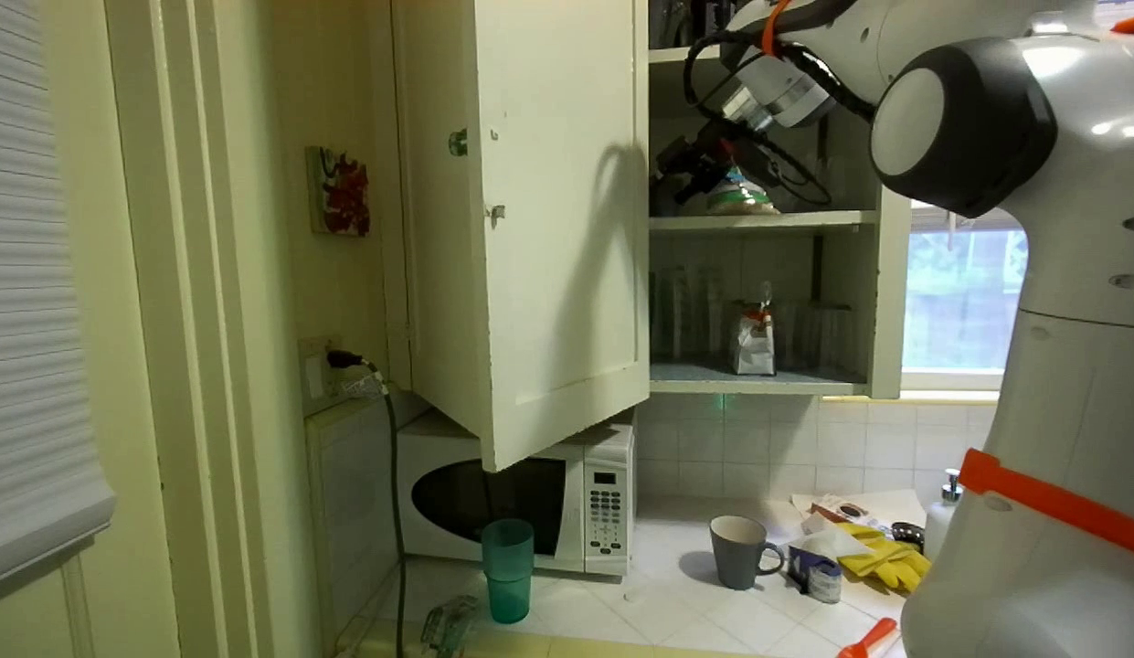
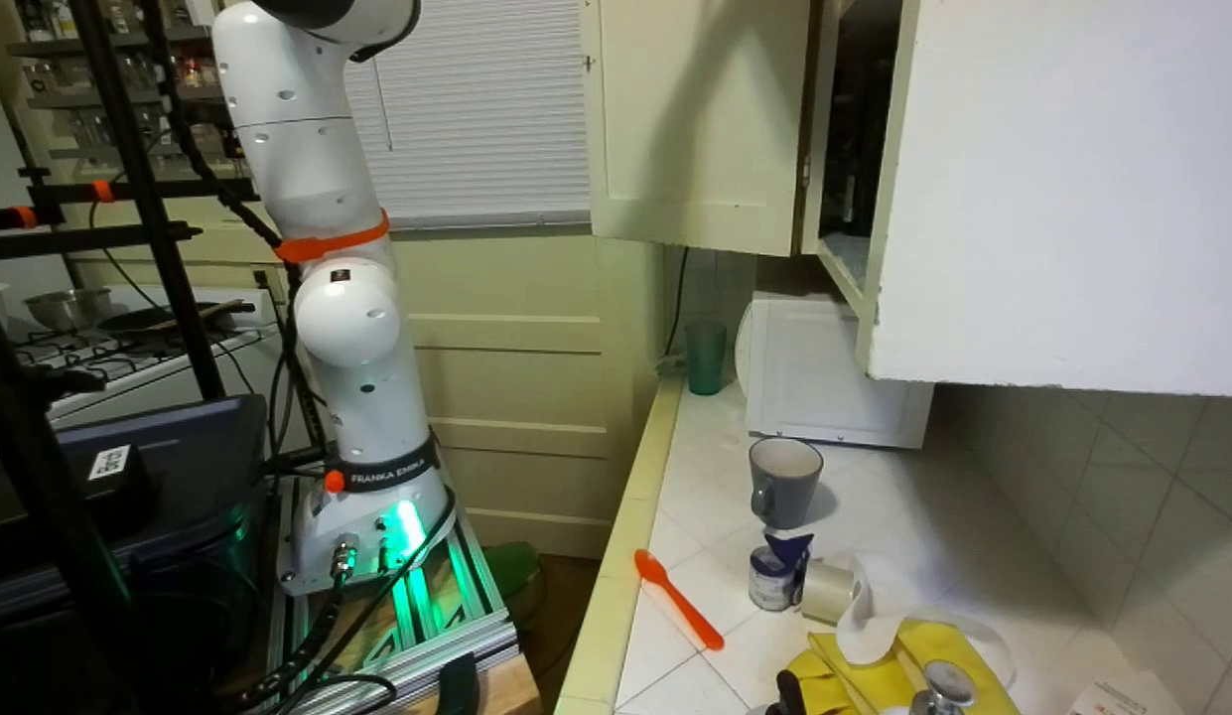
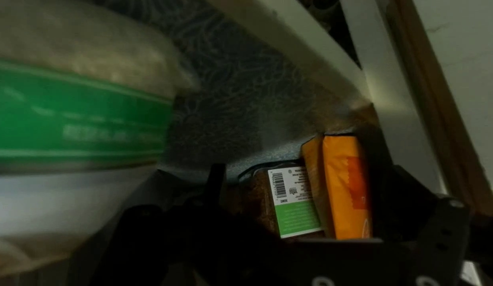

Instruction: Move the orange bag to the bottom shelf

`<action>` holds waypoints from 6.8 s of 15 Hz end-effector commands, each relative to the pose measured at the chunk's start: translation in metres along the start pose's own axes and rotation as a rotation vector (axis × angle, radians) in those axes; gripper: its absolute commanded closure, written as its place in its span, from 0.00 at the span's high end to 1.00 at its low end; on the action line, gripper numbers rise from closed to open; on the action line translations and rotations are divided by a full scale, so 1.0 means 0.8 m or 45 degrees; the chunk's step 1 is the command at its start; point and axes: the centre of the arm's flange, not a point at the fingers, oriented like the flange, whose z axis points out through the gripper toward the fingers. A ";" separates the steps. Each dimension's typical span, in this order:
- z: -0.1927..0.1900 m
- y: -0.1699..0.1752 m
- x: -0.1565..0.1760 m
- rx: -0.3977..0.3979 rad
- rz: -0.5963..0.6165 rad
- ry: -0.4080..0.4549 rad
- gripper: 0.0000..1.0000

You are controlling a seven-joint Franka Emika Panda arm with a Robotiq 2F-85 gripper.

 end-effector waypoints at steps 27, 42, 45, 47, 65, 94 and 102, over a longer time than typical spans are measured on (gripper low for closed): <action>0.052 0.022 0.035 0.211 0.008 0.073 1.00; 0.076 0.016 0.041 0.183 0.074 0.122 1.00; 0.079 0.016 0.044 0.189 0.088 0.123 1.00; 0.083 0.020 0.045 0.211 0.108 0.105 1.00; 0.112 0.019 0.046 0.354 0.209 0.002 1.00; 0.087 -0.007 0.023 0.312 0.174 0.019 0.00; 0.072 -0.004 0.018 0.185 0.167 0.110 0.00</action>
